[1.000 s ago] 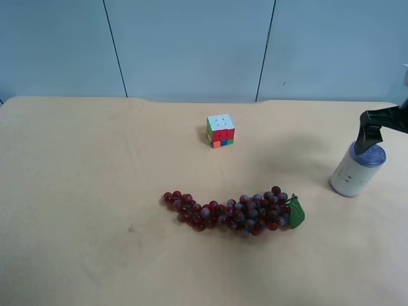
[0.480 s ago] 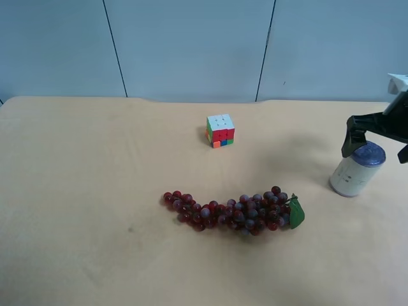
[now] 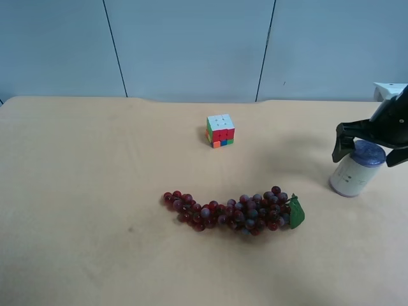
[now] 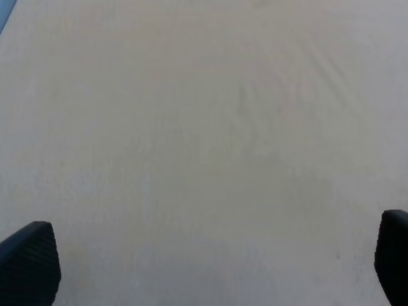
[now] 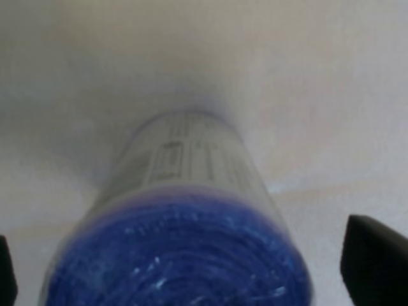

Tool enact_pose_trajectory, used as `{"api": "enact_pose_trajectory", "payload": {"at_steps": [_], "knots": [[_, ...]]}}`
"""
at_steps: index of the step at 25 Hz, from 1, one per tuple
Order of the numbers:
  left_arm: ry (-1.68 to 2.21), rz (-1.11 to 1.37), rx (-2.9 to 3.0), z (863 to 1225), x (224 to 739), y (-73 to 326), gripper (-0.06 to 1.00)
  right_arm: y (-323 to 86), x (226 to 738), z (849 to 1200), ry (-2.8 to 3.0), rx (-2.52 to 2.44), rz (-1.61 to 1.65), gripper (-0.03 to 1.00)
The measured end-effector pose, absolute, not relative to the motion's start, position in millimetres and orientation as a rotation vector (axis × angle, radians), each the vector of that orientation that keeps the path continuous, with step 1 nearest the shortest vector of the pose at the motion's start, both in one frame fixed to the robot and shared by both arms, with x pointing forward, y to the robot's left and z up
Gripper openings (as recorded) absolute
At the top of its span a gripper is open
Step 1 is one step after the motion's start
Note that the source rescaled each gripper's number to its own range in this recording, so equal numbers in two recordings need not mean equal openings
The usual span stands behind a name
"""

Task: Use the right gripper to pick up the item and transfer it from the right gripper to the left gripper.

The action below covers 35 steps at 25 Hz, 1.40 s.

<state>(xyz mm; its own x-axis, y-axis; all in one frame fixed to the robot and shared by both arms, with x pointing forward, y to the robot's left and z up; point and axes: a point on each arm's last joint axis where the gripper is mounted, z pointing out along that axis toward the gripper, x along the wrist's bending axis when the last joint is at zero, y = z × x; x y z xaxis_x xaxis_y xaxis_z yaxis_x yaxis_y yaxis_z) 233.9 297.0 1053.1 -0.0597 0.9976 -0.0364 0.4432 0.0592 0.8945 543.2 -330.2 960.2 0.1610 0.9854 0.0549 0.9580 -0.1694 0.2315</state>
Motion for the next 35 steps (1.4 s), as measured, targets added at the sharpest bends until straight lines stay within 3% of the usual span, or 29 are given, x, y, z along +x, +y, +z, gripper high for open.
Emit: {"api": "enact_pose_trajectory", "payload": {"at_steps": [4,8,11,15,16,17,35], "knots": [[1.603,0.955,1.476,1053.1,233.9,297.0,1.0,-330.3,544.1,955.4,1.943,2.282,0.274,0.97],[1.606,0.951,1.471,1053.1,233.9,297.0,1.0,-330.4,544.4,955.0,1.942,2.281,0.275,0.82],[1.603,0.955,1.476,1053.1,233.9,297.0,1.0,-330.5,545.2,955.2,1.937,2.276,0.283,0.6],[1.606,0.951,1.471,1053.1,233.9,297.0,1.0,-330.6,545.7,955.3,1.939,2.267,0.287,0.13],[1.606,0.951,1.471,1053.1,233.9,297.0,1.0,-330.6,545.7,955.3,1.939,2.267,0.287,0.13],[1.606,0.951,1.471,1053.1,233.9,297.0,1.0,-330.6,545.7,955.3,1.939,2.267,0.287,0.02],[1.603,0.955,1.476,1053.1,233.9,297.0,1.0,-329.4,540.8,957.4,1.996,2.293,0.229,0.01]]}}
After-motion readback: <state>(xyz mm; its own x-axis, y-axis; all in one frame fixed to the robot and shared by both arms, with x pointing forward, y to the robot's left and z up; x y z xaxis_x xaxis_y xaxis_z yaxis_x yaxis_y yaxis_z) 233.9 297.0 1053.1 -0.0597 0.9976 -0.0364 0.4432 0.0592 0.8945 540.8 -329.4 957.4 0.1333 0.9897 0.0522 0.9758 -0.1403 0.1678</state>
